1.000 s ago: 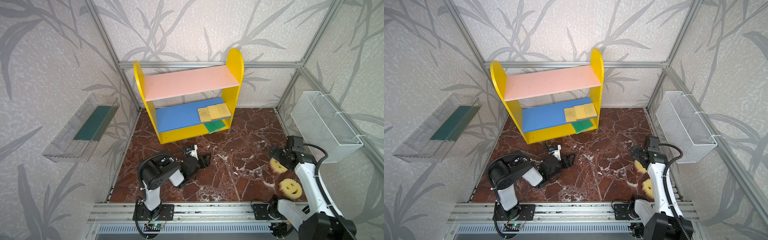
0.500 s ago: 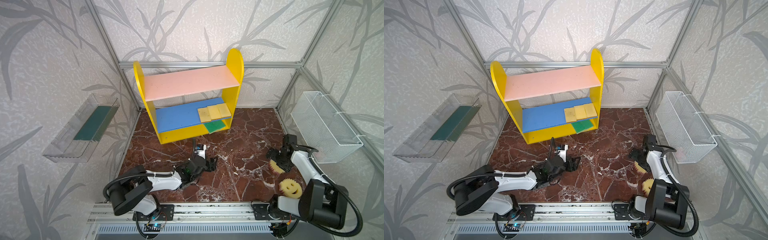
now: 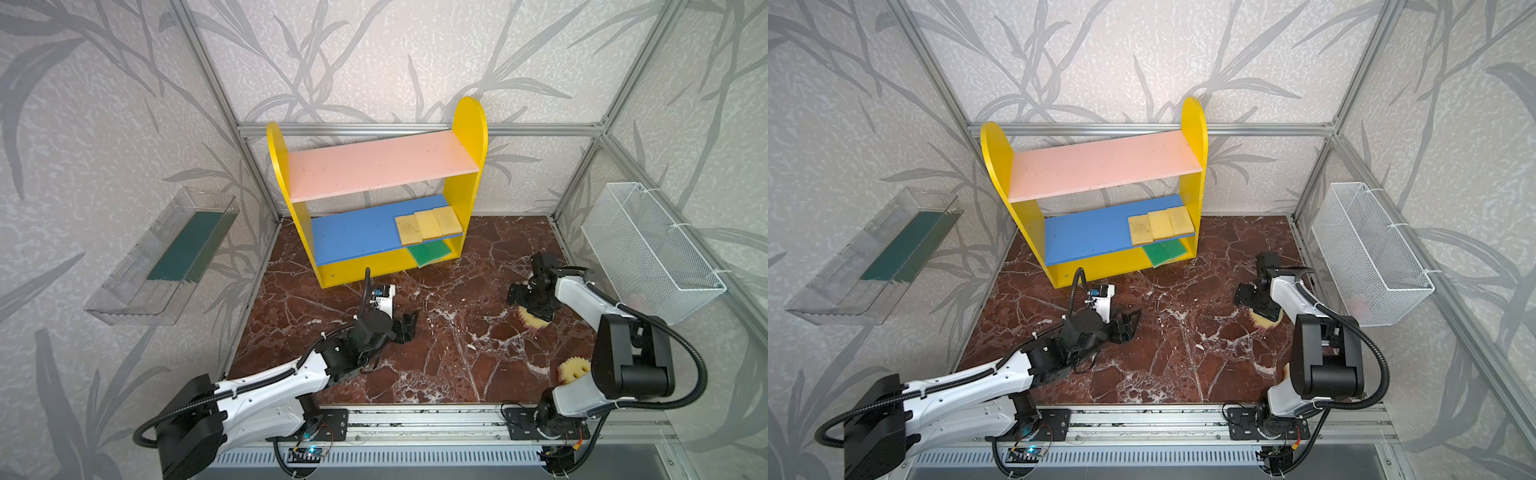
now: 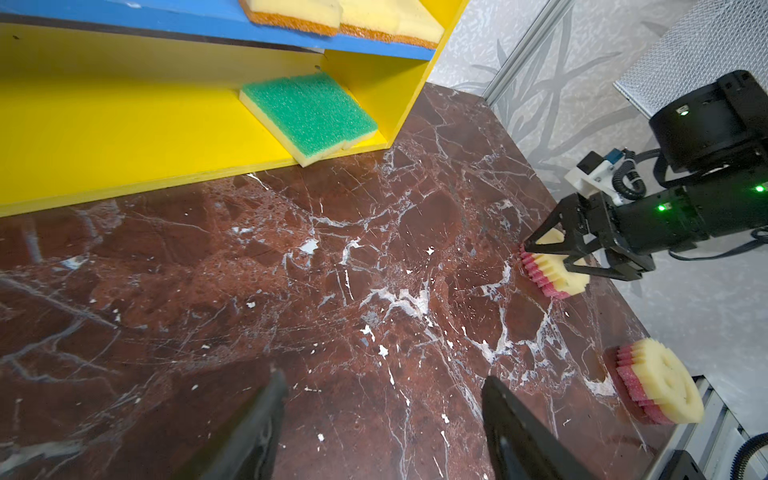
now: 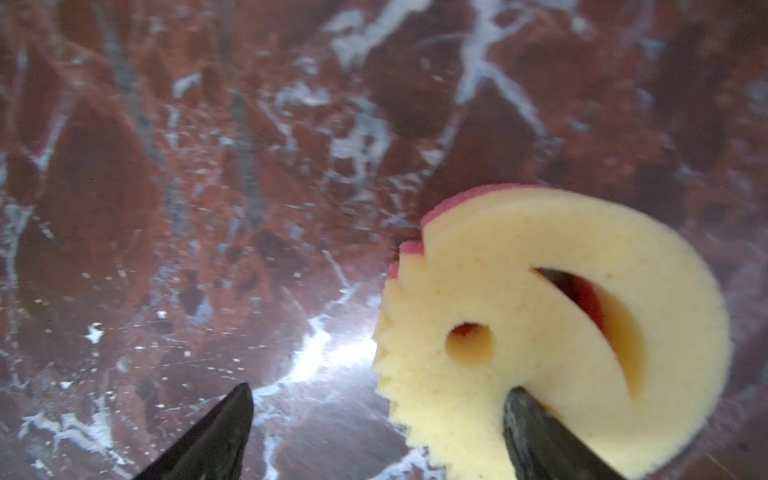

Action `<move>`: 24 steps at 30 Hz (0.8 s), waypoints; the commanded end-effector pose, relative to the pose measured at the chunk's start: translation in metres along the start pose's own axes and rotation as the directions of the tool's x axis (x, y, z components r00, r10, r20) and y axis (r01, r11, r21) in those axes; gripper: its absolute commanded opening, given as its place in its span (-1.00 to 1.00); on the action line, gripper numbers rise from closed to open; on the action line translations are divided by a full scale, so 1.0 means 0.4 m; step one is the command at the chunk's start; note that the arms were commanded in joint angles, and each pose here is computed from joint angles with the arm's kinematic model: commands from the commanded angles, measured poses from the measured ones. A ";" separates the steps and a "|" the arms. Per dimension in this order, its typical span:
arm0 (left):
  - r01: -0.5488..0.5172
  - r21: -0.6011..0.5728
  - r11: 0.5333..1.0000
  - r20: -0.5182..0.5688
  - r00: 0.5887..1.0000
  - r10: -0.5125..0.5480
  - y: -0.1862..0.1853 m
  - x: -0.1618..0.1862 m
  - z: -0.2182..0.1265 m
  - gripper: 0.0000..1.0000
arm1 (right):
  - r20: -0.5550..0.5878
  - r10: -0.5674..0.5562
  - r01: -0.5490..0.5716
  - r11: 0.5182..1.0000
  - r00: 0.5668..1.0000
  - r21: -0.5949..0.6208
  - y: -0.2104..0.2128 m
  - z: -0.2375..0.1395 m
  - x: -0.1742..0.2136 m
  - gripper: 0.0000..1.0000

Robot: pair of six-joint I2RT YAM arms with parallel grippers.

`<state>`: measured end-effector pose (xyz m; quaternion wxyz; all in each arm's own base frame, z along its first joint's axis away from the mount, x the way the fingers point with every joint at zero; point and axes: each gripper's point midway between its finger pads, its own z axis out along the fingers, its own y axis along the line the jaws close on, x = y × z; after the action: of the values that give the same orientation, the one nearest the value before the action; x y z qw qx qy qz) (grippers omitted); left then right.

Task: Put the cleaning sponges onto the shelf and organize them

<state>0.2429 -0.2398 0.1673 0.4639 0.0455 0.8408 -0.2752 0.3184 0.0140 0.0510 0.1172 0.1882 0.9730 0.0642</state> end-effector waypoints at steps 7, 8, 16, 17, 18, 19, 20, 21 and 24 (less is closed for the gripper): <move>-0.009 -0.118 0.993 -0.008 1.000 0.008 0.067 -0.015 -0.042 0.52 | -0.067 -0.294 0.281 0.947 0.953 -0.158 0.312 0.035 0.079 0.80; -0.009 -0.126 0.992 -0.013 1.000 0.008 0.071 -0.015 -0.042 0.52 | -0.065 -0.319 0.304 0.937 0.945 -0.174 0.341 0.030 0.090 0.80; 0.040 -0.142 0.989 -0.035 0.998 -0.045 0.092 -0.037 -0.021 0.47 | 0.062 -0.395 0.395 0.871 0.916 -0.291 0.457 -0.111 0.090 0.81; 0.045 -0.146 0.988 -0.039 0.998 -0.052 0.096 -0.041 -0.014 0.44 | 0.084 -0.398 0.404 0.868 0.914 -0.289 0.456 -0.132 0.084 0.81; 0.050 -0.148 0.988 -0.045 0.997 -0.058 0.097 -0.044 -0.006 0.42 | 0.102 -0.398 0.410 0.866 0.912 -0.287 0.449 -0.151 0.077 0.80; 0.054 -0.144 0.988 -0.047 0.997 -0.062 0.094 -0.049 0.000 0.40 | 0.113 -0.394 0.410 0.866 0.912 -0.286 0.441 -0.163 0.070 0.75; 0.057 -0.143 0.988 -0.047 0.997 -0.064 0.093 -0.055 0.007 0.37 | 0.119 -0.382 0.400 0.870 0.916 -0.288 0.427 -0.172 0.062 0.65; 0.057 -0.140 0.988 -0.047 0.997 -0.065 0.089 -0.061 0.013 0.35 | 0.124 -0.358 0.378 0.878 0.926 -0.293 0.409 -0.175 0.050 0.49; 0.055 -0.130 0.990 -0.048 0.997 -0.062 0.077 -0.071 0.028 0.32 | 0.137 -0.268 0.298 0.902 0.954 -0.311 0.346 -0.165 0.001 -0.21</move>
<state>0.2725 -0.2059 0.1605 0.4323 -0.0049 0.8751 -0.2177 0.3487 0.1615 0.1420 0.2009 -0.0048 0.9601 0.1945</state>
